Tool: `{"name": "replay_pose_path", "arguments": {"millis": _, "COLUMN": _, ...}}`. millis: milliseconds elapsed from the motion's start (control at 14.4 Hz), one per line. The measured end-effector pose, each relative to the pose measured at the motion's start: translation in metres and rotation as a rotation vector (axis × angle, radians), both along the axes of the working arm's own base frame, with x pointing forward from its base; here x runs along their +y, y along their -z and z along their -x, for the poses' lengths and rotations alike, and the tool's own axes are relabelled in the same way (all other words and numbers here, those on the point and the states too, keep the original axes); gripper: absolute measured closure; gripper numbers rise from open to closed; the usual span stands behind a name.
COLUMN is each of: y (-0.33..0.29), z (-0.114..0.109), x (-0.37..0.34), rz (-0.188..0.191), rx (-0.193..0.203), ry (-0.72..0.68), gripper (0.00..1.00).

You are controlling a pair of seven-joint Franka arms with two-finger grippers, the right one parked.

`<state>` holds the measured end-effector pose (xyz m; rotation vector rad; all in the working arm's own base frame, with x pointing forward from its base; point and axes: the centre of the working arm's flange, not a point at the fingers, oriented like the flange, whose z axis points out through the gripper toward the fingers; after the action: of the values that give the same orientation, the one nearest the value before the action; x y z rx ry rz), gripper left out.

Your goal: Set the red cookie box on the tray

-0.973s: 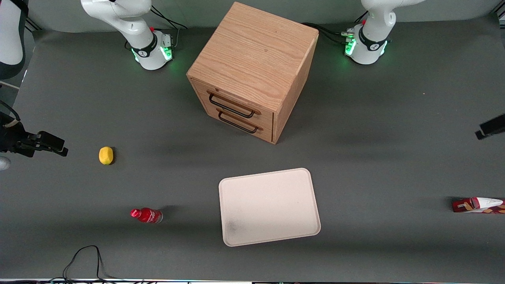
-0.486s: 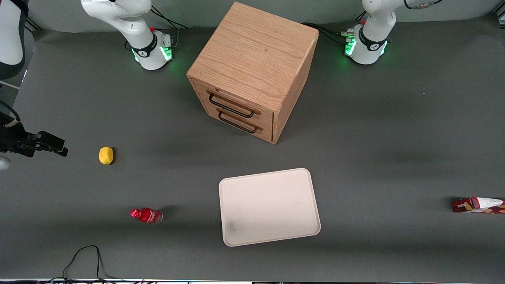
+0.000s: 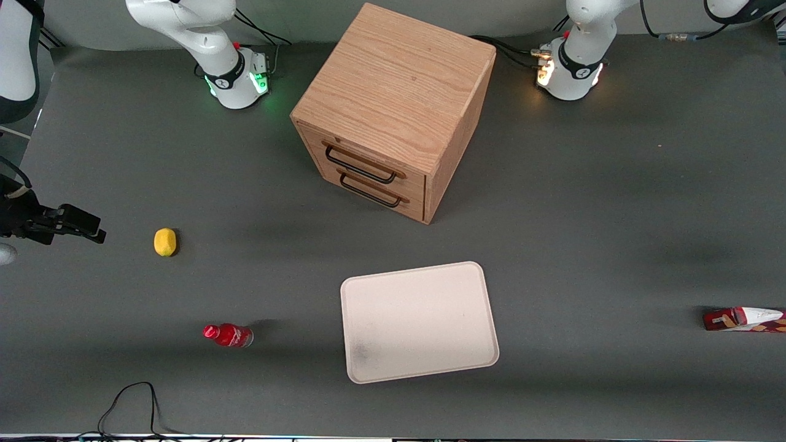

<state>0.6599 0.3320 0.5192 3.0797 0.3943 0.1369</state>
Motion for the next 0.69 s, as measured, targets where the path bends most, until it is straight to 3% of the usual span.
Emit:
{"name": "replay_pose_path", "arguments": {"millis": 139, "y": -0.001, "z": 0.0, "x": 0.002, "rz": 0.0, "rx": -0.005, "ry": -0.034, "gripper": 0.0}}
{"name": "replay_pose_path", "arguments": {"millis": 347, "y": -0.002, "z": -0.004, "x": -0.002, "rz": 0.007, "rx": -0.01, "ry": -0.198, "gripper": 0.0}}
{"name": "replay_pose_path", "arguments": {"millis": 695, "y": 0.004, "z": -0.012, "x": -0.006, "rz": 0.04, "rx": -0.02, "ry": -0.654, "gripper": 0.0}}
